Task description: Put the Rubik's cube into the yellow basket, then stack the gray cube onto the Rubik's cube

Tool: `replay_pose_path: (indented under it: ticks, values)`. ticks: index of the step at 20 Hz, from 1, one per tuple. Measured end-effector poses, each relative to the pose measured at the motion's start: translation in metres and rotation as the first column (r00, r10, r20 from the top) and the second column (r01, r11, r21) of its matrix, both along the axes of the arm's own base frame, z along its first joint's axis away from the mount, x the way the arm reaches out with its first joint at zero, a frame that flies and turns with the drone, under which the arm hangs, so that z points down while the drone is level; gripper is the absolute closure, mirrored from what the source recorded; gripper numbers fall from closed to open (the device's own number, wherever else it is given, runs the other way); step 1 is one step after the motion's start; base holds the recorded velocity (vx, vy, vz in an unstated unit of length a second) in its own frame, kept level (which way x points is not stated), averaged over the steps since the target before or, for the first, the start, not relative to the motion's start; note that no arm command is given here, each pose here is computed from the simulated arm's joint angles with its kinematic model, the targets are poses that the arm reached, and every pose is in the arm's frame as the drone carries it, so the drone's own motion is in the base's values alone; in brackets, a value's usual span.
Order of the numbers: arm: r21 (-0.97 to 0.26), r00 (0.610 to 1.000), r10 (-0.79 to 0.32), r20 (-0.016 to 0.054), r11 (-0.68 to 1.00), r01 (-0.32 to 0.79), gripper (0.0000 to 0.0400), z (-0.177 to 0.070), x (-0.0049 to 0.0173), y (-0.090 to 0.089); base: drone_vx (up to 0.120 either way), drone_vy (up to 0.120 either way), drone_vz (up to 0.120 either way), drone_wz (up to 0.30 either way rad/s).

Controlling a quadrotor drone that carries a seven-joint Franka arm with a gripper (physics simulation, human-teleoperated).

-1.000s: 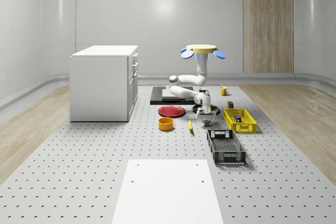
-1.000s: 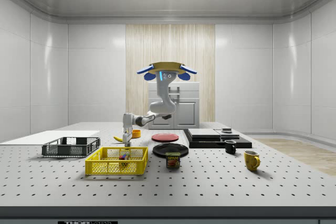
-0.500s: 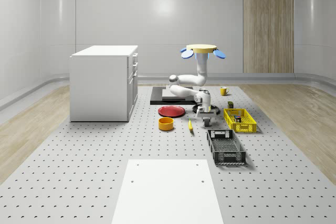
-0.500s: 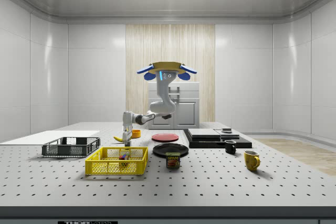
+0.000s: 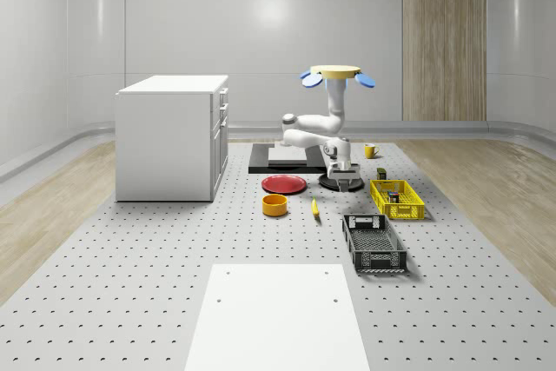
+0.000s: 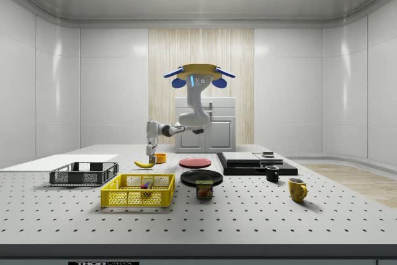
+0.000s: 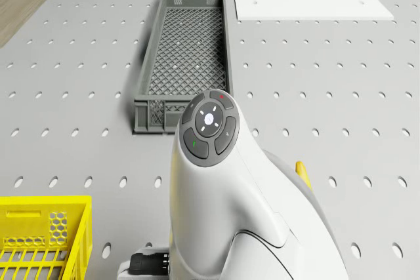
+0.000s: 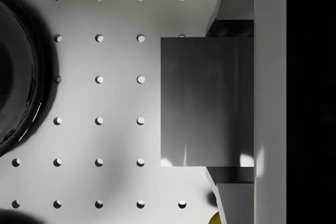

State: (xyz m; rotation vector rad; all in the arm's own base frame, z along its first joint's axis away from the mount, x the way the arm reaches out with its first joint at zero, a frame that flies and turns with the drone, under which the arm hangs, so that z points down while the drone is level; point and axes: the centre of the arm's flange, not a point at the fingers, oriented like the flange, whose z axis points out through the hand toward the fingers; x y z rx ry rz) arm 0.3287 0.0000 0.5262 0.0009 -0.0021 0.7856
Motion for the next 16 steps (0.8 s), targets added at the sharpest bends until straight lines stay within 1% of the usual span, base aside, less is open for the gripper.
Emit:
replay_pose_path:
  ticks: [8,16]
  values:
    - [0.0,1.0,0.0,0.0,1.0,0.0,0.015,-0.003,0.0,0.0,-0.12,0.12,0.0,0.0]
    - [0.0,1.0,0.0,0.0,1.0,0.0,0.015,-0.0034,0.0,0.0,0.0,0.12,0.0,0.0]
